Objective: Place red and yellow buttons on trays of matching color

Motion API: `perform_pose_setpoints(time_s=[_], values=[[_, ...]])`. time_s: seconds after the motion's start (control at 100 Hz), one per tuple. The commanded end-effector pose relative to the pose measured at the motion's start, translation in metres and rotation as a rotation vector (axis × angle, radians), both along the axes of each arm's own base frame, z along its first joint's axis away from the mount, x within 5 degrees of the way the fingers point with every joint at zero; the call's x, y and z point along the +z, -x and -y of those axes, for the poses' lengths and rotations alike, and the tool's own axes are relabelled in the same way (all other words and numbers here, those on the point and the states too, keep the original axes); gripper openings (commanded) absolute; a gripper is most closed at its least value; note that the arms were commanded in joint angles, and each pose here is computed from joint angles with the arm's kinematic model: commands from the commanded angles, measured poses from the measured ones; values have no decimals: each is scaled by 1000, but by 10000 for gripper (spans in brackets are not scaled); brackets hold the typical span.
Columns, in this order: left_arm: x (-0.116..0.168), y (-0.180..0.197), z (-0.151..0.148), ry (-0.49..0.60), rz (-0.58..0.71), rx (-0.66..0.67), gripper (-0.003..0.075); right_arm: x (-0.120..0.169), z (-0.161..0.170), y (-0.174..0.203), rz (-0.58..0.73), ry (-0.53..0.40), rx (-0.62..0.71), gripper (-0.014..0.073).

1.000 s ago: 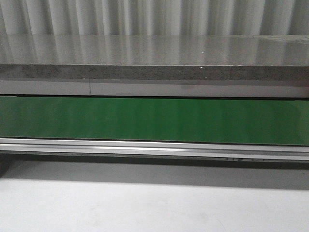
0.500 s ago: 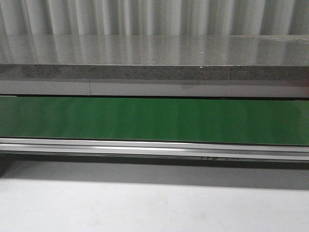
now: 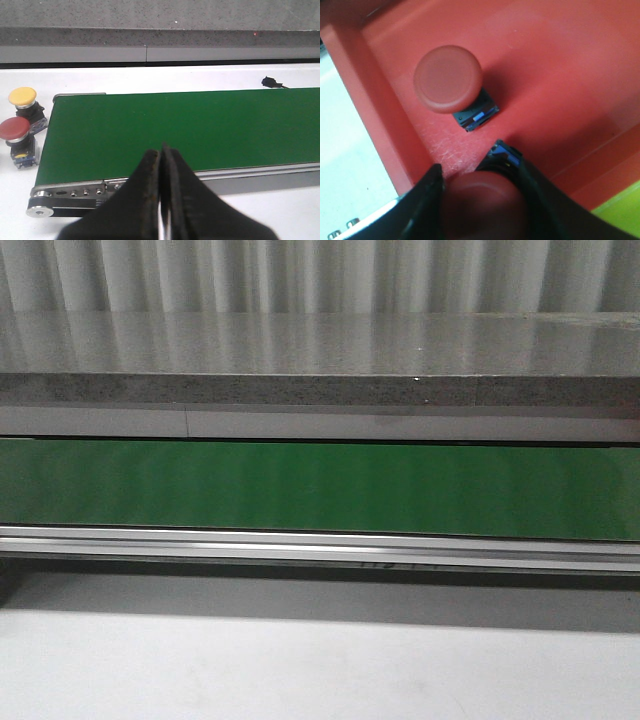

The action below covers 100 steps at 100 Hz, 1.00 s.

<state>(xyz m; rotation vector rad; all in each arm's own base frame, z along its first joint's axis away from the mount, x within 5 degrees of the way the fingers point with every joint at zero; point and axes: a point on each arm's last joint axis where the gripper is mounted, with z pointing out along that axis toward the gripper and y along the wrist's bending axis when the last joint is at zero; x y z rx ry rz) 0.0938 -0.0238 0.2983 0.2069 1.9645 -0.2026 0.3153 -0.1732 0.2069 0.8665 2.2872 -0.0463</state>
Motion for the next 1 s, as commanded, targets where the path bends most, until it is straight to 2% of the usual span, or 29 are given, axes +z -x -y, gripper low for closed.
perform_pose_setpoints(time_s=[0.0, 0.17, 0.22, 0.27, 0.42, 0.51, 0.58, 0.73, 0.75, 0.99], values=[[14, -2, 1, 33, 85, 0, -20, 28, 6, -4, 118, 67, -25, 115], [14, -2, 1, 33, 85, 0, -20, 27, 7, -4, 119, 66, -27, 477], [14, -2, 1, 33, 85, 0, -20, 27, 7, -4, 119, 66, -27, 529], [14, -2, 1, 33, 85, 0, -20, 28, 7, -4, 119, 66, -27, 534], [14, -2, 1, 33, 85, 0, -20, 35, 5, -2, 137, 75, -27, 491], [14, -2, 1, 33, 85, 0, -20, 46, 2, 4, 153, 82, -23, 421], [14, -2, 1, 33, 85, 0, -20, 57, -3, 10, 162, 84, -17, 309], [14, -2, 1, 33, 85, 0, -20, 77, -16, 22, 189, 102, 11, -49], [14, -2, 1, 33, 85, 0, -20, 79, -18, 23, 193, 111, 22, -70], [14, -2, 1, 33, 85, 0, -20, 107, -49, 37, 198, 143, 141, -66]])
